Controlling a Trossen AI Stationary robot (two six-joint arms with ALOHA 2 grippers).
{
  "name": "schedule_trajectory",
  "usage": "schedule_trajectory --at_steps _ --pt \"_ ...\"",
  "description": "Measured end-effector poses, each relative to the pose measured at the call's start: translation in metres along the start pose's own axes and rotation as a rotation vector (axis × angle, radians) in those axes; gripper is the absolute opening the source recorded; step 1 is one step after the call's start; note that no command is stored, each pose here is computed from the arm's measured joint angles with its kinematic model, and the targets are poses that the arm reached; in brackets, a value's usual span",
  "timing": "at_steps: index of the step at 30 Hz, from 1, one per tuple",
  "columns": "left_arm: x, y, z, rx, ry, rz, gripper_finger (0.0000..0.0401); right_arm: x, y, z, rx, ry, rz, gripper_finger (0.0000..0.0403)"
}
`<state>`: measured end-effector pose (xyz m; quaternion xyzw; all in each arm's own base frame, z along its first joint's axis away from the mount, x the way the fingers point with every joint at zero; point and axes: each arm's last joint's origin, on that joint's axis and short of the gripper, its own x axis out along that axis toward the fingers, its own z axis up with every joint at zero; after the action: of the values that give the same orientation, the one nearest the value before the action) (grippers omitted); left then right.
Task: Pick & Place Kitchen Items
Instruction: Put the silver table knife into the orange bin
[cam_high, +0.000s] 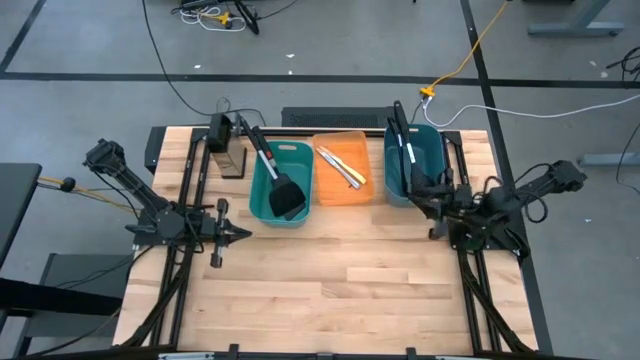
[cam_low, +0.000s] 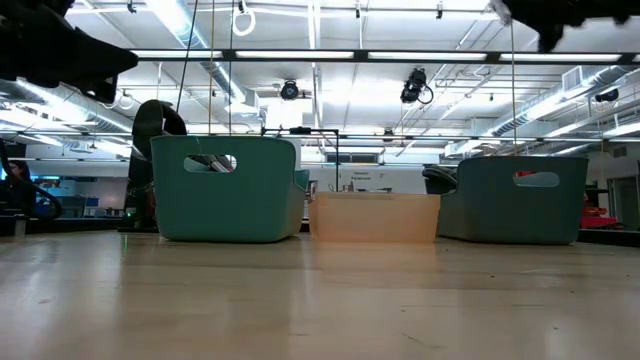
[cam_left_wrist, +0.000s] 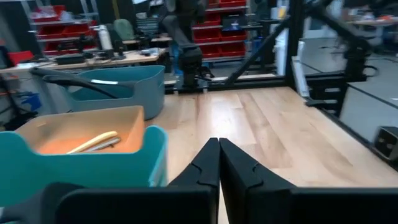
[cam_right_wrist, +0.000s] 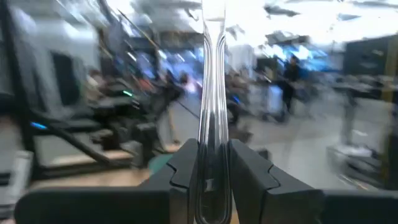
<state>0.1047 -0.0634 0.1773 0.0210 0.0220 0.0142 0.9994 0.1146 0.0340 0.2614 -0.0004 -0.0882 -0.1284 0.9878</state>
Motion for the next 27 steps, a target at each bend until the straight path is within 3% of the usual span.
schedule_trajectory --at_steps 6,11,14,19,23,27 --pt "0.0 0.002 0.001 -0.006 -0.006 0.07 0.0018 0.061 0.02 0.048 -0.07 0.244 -0.146 0.0071" --pt "0.0 0.002 0.001 -0.031 -0.008 0.069 0.0014 0.12 0.012 0.061 -0.062 0.429 -0.349 0.0071" --pt "0.0 0.002 0.001 -0.031 -0.008 0.069 0.0009 0.151 -0.003 0.046 -0.032 0.54 -0.413 0.0071" --pt "0.0 0.002 0.001 -0.031 -0.008 0.065 0.0008 0.191 -0.043 0.01 0.143 0.582 -0.316 0.0071" --pt "0.0 0.002 0.001 -0.033 -0.009 0.057 0.0016 0.204 -0.073 -0.027 0.231 0.693 -0.391 0.0071" --pt "0.0 0.002 0.001 -0.03 -0.009 0.058 0.0015 0.213 -0.084 -0.059 0.278 0.784 -0.431 0.0071"
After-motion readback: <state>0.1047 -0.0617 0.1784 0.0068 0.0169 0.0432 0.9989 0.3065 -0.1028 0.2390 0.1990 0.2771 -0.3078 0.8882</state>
